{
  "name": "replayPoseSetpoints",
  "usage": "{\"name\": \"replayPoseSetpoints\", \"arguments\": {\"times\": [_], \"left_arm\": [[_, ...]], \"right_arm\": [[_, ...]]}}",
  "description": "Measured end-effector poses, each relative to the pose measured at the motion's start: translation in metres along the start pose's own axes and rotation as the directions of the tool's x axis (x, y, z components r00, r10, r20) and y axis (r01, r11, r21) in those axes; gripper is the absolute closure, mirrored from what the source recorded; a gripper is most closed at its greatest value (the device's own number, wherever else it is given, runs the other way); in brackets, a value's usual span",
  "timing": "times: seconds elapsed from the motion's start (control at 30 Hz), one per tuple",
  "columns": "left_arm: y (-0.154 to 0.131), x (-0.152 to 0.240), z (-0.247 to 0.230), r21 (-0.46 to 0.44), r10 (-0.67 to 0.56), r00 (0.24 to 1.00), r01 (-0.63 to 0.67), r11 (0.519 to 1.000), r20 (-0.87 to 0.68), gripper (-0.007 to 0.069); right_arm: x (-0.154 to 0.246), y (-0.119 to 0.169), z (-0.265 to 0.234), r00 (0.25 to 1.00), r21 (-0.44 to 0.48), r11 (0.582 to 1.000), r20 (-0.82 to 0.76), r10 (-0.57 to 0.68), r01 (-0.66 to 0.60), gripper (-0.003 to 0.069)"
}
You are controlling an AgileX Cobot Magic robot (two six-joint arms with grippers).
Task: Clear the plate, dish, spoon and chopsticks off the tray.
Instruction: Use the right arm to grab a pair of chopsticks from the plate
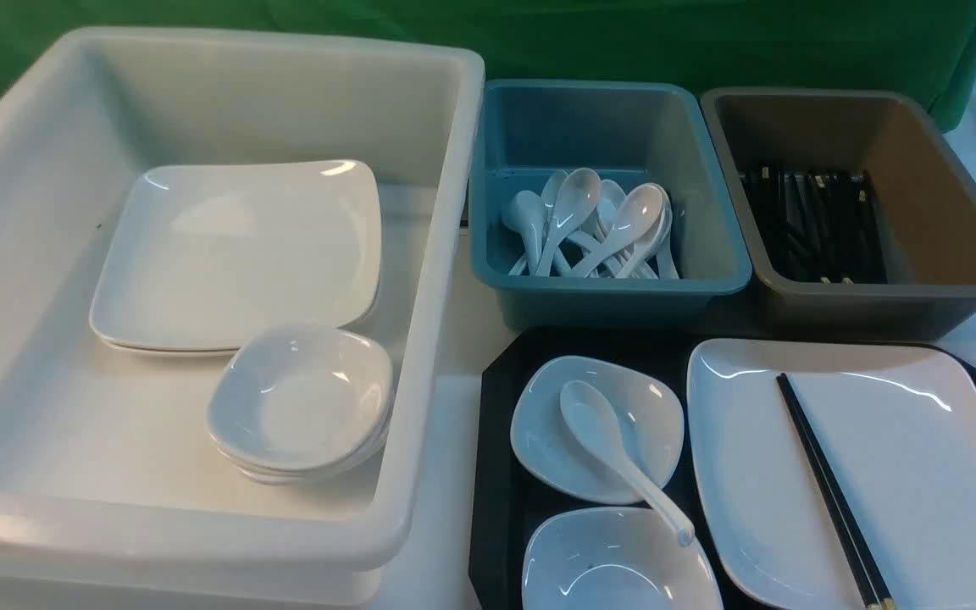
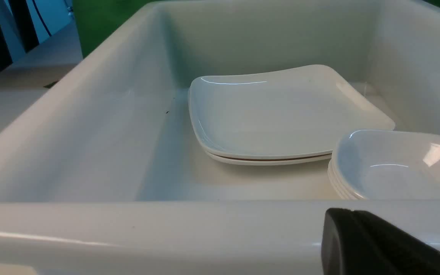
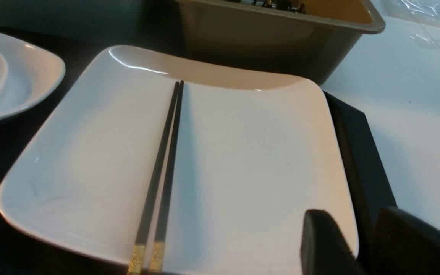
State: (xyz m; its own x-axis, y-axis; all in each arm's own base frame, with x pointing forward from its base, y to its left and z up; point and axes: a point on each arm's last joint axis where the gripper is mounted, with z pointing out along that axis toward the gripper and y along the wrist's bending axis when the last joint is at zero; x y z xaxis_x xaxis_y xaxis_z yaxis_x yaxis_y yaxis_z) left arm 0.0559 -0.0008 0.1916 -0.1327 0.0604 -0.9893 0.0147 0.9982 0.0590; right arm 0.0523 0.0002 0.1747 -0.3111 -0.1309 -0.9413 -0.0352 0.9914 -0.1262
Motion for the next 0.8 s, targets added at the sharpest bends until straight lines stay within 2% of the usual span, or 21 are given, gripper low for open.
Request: {"name": "replayPoseSetpoints", "arguments": {"times": [0.7,0.8], "left_arm": [[0.0003,-0.0004,0.0000,-0.003,0.012,1.000,-0.012,1.000,0.004,0.0622],[0.0002,-0.0066,-0.0002,0.001,-0.048,0.996,0.048,0.999,0.075,0.0622]], "right_arm": [[0.0000,0.0000,0.0000,1.000,0.000,1.000,0.000,-0.001,0.001,0.0419],[0.0000,0.0000,0.0000,1.000,0.000,1.000,0.000,-0.001,0.001,0.0419]]}}
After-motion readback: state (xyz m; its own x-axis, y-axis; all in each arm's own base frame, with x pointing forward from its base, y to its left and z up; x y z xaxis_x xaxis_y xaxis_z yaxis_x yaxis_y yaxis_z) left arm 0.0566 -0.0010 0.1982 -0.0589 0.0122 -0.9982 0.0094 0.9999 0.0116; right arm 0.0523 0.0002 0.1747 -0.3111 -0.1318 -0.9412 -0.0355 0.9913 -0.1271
